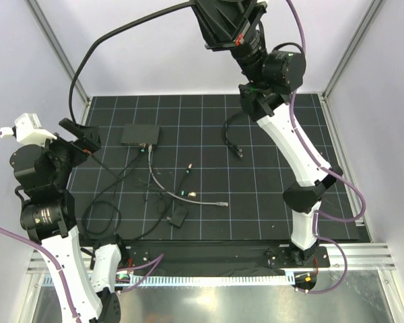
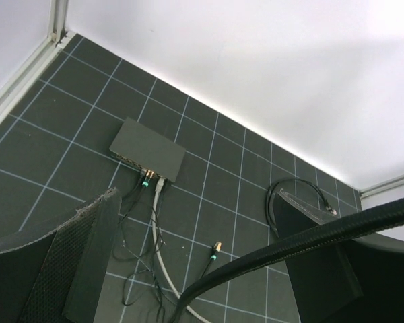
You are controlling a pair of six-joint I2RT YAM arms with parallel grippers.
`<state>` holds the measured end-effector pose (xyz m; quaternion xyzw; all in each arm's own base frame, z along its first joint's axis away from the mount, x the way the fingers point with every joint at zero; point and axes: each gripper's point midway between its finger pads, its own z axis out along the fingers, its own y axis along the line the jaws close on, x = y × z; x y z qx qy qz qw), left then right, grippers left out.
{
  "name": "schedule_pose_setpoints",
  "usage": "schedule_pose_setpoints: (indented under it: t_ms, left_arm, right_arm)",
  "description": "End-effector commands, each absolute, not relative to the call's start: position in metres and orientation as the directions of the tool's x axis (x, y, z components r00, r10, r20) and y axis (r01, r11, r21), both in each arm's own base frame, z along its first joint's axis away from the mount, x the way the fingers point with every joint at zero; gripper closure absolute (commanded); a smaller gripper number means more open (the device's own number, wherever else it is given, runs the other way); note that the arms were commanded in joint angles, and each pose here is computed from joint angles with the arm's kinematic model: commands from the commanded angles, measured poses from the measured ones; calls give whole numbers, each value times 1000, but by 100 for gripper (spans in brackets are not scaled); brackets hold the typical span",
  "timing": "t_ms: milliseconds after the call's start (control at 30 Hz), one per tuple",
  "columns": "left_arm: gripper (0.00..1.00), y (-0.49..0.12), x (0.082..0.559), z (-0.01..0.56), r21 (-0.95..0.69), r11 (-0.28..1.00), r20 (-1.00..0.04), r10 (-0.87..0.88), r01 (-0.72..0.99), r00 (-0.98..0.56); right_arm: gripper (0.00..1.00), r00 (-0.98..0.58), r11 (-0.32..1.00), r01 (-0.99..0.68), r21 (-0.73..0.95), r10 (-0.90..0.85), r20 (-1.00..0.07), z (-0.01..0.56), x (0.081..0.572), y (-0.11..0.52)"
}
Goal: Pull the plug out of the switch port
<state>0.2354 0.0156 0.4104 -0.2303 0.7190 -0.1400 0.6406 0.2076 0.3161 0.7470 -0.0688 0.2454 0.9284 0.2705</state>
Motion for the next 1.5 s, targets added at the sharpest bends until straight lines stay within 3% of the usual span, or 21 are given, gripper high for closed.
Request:
schedule_pose_setpoints:
  t_ms: [0, 133, 400, 600, 833, 1033, 1267, 1467]
  left_arm:
    - [0, 13, 239, 409, -497, 858, -857, -509, -130, -82]
    - [0, 15, 241, 405, -493, 859, -858, -506, -139, -84]
    - [1, 16, 251, 393, -493, 859, -854, -508, -140, -112]
    - [0, 18, 257, 384, -487, 861, -853, -506, -148, -132]
    - [0, 19, 260, 384, -485, 862, -854, -503, -147, -134]
    - [1, 18, 261, 380, -490, 860, -849, -508, -146, -144]
    - [1, 15, 259, 380, -500, 855, -844, -517, -140, -143]
    - [0, 13, 257, 377, -514, 848, -837, -529, -132, -142]
  right_arm:
    - [99, -788, -653, -615, 441, 531, -312, 753, 209, 299]
    - [99, -667, -497, -725, 477, 680, -306, 745, 257, 252]
    - [99, -463, -239, -686, 687, 872, -159, 669, 382, 164]
    - [99, -426, -293, -660, 692, 905, -23, 631, 429, 89]
    - [99, -360, -268, -639, 721, 933, 27, 609, 458, 30]
    - [99, -364, -263, -670, 695, 932, 2, 632, 449, 19]
    - [99, -473, -356, -798, 487, 870, -140, 731, 344, 42]
    - [99, -519, -442, -831, 336, 835, -184, 761, 271, 49]
